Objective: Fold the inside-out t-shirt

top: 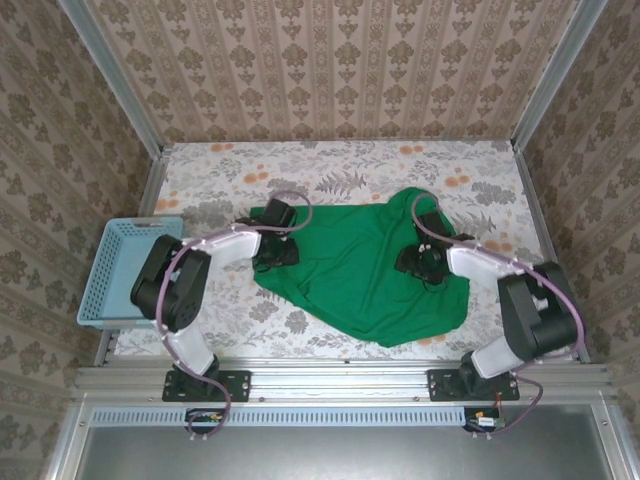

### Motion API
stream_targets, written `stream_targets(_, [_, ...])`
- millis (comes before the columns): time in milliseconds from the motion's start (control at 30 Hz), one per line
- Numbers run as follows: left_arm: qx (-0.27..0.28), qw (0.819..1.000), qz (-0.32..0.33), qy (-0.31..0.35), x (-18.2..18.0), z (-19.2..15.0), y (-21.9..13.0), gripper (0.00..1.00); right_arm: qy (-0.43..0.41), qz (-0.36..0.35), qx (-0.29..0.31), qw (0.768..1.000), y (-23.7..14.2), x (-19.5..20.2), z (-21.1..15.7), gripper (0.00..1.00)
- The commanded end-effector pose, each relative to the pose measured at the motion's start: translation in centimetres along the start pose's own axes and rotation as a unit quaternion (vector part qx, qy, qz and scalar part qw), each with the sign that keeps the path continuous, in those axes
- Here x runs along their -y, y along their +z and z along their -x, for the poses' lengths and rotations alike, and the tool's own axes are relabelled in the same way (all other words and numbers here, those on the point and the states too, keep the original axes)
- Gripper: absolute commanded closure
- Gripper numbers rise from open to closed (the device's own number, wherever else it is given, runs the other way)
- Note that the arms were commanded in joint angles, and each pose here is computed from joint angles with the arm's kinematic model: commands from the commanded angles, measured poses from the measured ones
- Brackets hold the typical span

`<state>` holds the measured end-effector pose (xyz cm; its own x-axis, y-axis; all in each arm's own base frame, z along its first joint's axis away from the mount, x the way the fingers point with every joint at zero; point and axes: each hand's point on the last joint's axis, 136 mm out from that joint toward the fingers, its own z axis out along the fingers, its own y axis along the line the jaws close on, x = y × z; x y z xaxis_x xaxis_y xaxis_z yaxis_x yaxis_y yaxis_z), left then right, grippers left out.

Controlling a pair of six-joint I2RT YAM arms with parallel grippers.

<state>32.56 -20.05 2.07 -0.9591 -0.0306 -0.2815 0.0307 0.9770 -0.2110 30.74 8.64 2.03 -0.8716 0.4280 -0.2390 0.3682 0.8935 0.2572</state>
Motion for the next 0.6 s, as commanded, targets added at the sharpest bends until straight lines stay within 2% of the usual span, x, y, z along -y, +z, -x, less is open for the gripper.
stream_targets(0, [0.028, 0.999, -0.038, -0.027, 0.9, 4.5, 0.5, 0.81, 0.039, 0.021, 0.013, 0.999, 1.7, -1.7, 4.0, 0.39])
stream_targets(67, [0.026, 0.997, -0.055, -0.050, 0.4, 6.7, 1.4, 0.87, 0.046, 0.009, 0.007, 0.999, 2.8, -1.9, 5.9, 0.41])
stream_targets(200, [0.031, 0.995, -0.061, -0.066, 0.2, 10.4, 1.6, 0.86, 0.052, -0.003, 0.017, 0.998, 3.8, -2.7, 10.1, 0.42])
stream_targets(233, [0.029, 0.996, -0.057, -0.069, 0.0, 10.9, 1.4, 0.82, 0.055, -0.004, 0.018, 0.998, 4.0, -2.8, 10.9, 0.43])
stream_targets(333, [0.053, 0.997, -0.025, -0.059, -1.0, 12.1, -0.9, 0.60, 0.049, 0.003, 0.028, 0.998, 3.5, -3.4, 12.8, 0.44])
stream_targets(433, [0.084, 0.996, 0.025, -0.022, -1.2, 10.6, -4.3, 0.49, 0.027, 0.014, 0.052, 0.998, 0.9, -4.0, 13.1, 0.42])
stream_targets(567, [0.095, 0.995, 0.038, 0.021, 0.5, 5.6, -6.6, 0.45, -0.006, 0.030, 0.094, 0.995, -3.5, -3.8, 11.1, 0.35])
